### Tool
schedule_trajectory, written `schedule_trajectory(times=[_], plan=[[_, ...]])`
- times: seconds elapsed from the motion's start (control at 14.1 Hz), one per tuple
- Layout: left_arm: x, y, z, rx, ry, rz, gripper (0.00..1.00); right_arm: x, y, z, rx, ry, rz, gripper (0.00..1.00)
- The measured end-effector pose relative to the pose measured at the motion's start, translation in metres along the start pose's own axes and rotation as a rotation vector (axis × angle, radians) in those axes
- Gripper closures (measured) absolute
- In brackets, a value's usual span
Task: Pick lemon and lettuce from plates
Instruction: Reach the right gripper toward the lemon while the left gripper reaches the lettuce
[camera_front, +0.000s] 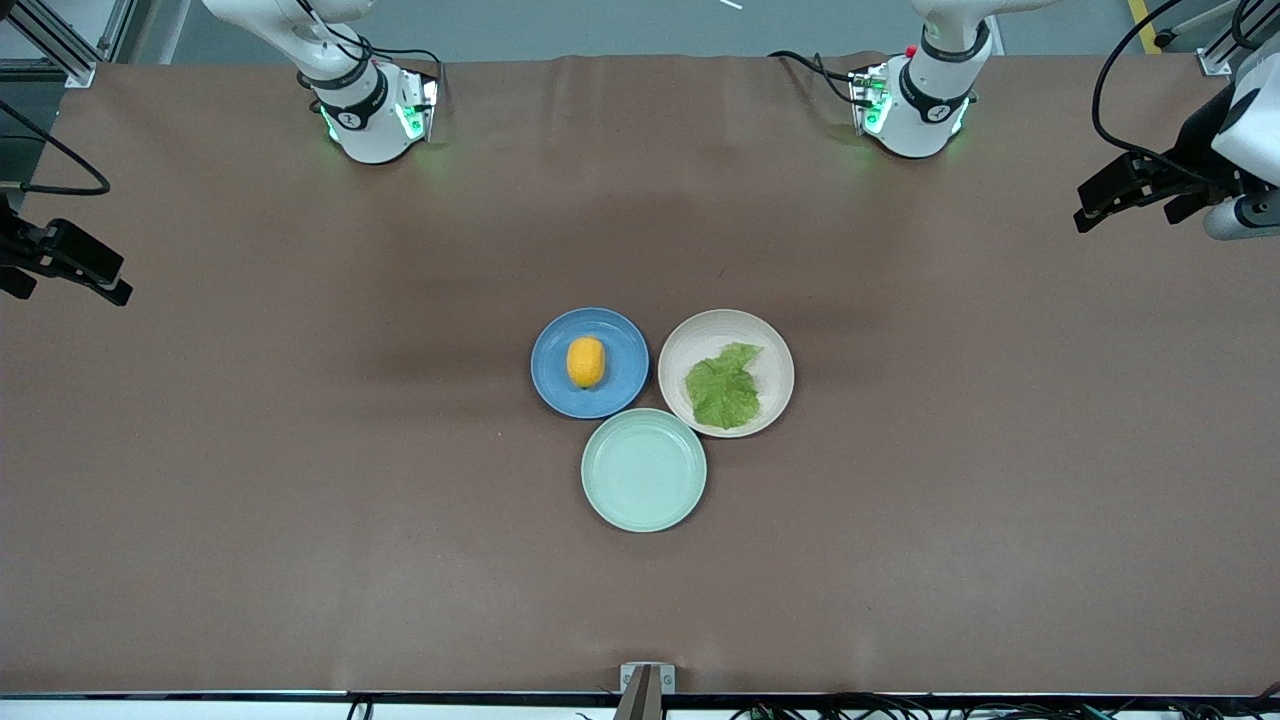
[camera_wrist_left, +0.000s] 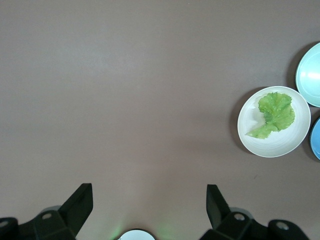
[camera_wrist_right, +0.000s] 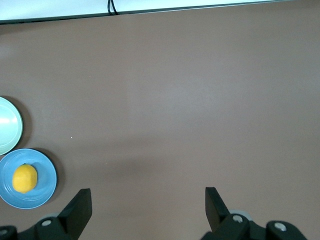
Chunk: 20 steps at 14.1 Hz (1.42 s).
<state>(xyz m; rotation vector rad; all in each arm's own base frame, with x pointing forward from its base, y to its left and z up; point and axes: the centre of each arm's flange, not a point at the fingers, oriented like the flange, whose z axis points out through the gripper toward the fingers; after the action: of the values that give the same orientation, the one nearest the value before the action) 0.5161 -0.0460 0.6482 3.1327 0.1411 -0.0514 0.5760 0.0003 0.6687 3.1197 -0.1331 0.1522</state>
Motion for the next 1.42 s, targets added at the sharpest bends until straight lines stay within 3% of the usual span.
schedule_trajectory(times=[0.43, 0.71, 1.13, 1.42], plan=[[0.008, -0.007, 0.006, 0.051, -0.003, -0.005, 0.00, 0.000, 0.000, 0.000, 0.000, 0.000, 0.000, 0.00], [0.020, 0.011, 0.029, 0.052, -0.045, -0.005, 0.00, 0.000, 0.000, 0.000, -0.001, 0.000, 0.000, 0.00], [0.051, 0.087, 0.104, 0.036, -0.079, -0.236, 0.00, -0.002, -0.001, 0.003, -0.001, -0.026, -0.003, 0.00], [0.058, 0.139, 0.161, 0.005, -0.080, -0.428, 0.00, -0.007, -0.079, 0.039, 0.009, -0.105, -0.128, 0.00]])
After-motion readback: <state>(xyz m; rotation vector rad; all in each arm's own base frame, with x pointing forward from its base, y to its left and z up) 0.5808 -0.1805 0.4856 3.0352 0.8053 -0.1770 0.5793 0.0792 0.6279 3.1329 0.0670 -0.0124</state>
